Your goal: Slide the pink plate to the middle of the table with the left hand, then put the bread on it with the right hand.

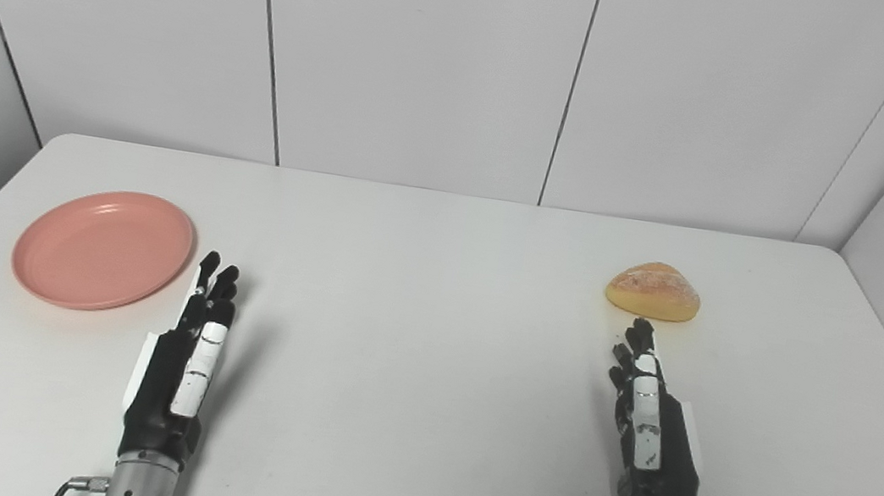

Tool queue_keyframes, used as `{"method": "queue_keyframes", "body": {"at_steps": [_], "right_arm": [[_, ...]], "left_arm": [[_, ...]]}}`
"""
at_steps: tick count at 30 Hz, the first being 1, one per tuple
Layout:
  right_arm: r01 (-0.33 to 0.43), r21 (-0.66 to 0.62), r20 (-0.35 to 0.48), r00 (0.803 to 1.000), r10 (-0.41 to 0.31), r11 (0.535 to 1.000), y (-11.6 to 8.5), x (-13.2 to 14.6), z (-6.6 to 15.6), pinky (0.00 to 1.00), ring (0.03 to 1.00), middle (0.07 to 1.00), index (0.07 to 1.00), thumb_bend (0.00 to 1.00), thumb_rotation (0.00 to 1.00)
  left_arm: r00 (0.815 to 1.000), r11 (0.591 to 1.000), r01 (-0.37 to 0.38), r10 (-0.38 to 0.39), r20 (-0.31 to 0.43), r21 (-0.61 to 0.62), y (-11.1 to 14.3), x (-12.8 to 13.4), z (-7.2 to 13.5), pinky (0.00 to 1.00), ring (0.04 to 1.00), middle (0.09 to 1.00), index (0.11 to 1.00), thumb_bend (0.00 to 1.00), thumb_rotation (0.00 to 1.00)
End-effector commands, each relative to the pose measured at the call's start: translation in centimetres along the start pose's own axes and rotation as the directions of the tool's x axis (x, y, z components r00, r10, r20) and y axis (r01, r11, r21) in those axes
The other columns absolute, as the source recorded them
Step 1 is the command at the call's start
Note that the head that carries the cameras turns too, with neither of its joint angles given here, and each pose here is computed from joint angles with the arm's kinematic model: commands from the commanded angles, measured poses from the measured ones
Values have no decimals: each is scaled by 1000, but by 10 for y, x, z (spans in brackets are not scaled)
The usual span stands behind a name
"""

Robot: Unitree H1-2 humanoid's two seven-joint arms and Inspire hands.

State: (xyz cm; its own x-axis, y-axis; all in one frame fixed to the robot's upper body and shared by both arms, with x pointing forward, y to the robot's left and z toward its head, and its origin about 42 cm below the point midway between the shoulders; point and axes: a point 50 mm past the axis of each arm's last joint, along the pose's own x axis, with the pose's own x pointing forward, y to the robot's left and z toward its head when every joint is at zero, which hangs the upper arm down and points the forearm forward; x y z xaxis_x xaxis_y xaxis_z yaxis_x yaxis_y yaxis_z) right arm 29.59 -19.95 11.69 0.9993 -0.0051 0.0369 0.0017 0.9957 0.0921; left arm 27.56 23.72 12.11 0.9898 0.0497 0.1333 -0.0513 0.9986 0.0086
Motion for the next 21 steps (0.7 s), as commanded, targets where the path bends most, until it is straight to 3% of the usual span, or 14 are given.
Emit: {"method": "queue_keyframes", "body": {"at_steps": [1, 7, 14, 21], "right_arm": [[-17, -2, 75, 997, 17, 1000, -1, 10, 10, 1000, 979, 992, 986, 828, 969], [-26, 3, 63, 998, 25, 1000, -11, 11, -2, 1000, 983, 997, 986, 829, 968], [-33, 19, 58, 998, 32, 999, -28, 8, -9, 1000, 1000, 1000, 997, 786, 970], [-37, 20, 54, 998, 36, 999, -39, 10, -12, 1000, 998, 1000, 1000, 804, 966]], "left_arm": [[998, 1000, 19, -18, 65, -12, -6, 9, 8, 1000, 995, 968, 1000, 745, 920], [998, 1000, 26, -25, 62, -5, -16, 8, -4, 1000, 998, 962, 1000, 741, 908], [998, 1000, 12, -13, 60, 29, -33, 3, -11, 1000, 983, 952, 1000, 666, 942], [998, 998, 11, -15, 67, 63, -43, 6, -16, 980, 964, 940, 1000, 625, 946]]}}
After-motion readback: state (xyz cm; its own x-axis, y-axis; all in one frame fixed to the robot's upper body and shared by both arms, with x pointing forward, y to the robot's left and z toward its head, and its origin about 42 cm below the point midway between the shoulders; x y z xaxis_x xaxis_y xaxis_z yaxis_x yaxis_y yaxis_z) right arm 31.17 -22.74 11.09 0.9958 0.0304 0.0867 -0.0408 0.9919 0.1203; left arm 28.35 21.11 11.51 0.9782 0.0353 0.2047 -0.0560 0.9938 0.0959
